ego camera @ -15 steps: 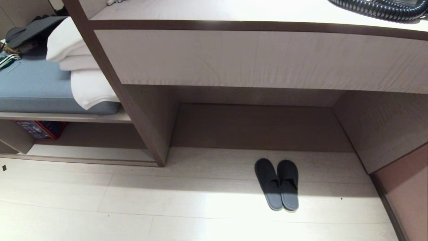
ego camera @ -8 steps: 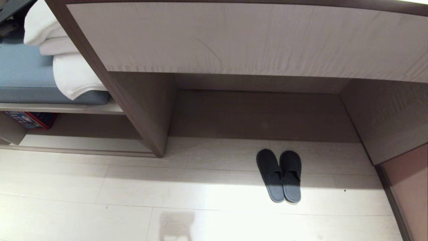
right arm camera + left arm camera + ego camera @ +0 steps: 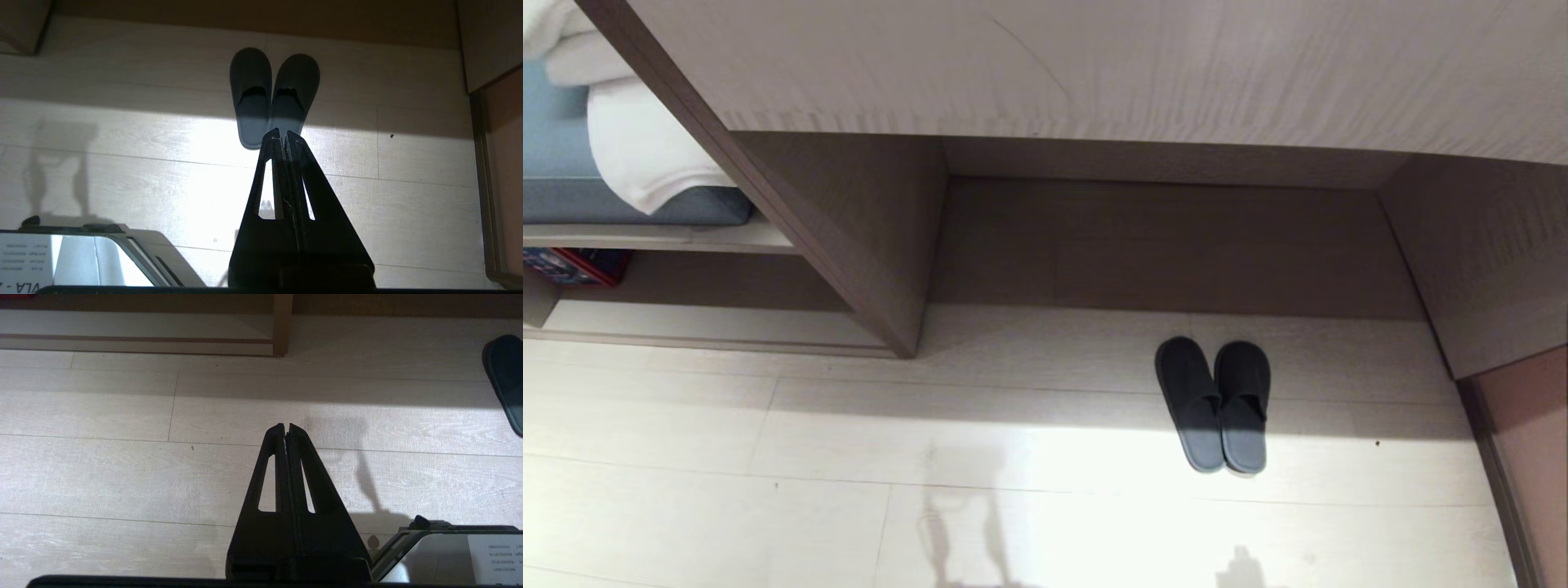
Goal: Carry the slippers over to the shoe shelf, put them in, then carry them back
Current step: Pick up the slippers on the floor
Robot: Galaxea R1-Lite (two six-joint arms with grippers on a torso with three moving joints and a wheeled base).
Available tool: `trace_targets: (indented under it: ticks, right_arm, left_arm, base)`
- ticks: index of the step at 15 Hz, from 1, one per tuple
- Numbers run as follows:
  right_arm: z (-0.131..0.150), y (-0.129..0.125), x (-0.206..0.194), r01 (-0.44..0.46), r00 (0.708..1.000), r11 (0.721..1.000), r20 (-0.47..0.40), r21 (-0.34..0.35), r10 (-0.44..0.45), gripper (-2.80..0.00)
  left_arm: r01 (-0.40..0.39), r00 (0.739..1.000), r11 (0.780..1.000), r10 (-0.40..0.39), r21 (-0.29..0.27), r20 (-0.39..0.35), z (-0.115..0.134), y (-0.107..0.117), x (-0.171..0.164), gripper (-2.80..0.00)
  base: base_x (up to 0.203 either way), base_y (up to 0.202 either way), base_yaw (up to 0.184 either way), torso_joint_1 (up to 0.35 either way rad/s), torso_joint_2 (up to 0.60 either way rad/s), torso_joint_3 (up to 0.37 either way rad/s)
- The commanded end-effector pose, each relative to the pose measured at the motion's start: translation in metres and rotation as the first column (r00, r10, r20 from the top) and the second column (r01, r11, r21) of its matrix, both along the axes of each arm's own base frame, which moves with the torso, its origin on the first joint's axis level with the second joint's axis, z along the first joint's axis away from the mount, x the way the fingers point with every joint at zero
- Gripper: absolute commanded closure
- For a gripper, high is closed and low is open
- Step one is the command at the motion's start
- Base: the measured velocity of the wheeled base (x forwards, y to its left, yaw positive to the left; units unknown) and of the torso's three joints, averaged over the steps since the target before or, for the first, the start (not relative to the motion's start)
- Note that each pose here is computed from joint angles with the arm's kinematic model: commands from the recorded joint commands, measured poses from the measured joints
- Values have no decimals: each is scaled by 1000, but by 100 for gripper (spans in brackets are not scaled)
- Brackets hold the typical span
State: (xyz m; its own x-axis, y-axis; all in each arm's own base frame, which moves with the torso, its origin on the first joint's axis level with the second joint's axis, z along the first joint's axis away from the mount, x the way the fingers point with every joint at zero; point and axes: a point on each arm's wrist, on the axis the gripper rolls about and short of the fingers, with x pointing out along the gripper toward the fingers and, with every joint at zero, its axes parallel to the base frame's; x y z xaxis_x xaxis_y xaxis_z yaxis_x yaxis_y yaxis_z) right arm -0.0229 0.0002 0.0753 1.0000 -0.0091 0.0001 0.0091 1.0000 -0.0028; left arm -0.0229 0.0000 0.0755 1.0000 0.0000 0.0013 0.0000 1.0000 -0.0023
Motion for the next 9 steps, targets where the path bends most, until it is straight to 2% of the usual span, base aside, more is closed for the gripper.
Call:
trace_targets:
  ticks: [1, 9]
  right_arm:
    - [0, 0, 0, 0, 1000, 1000, -3, 0, 0, 0]
    - [0, 0, 0, 0, 1000, 1000, -3, 0, 0, 0]
  left_arm:
    - [0, 1000, 1000, 0, -1, -2, 0, 0, 0, 0]
    - [0, 1000, 1000, 0, -1, 0, 0, 0, 0, 0]
  base:
    - [0, 0, 0, -2, 7, -198]
    - [0, 0, 0, 2, 3, -201]
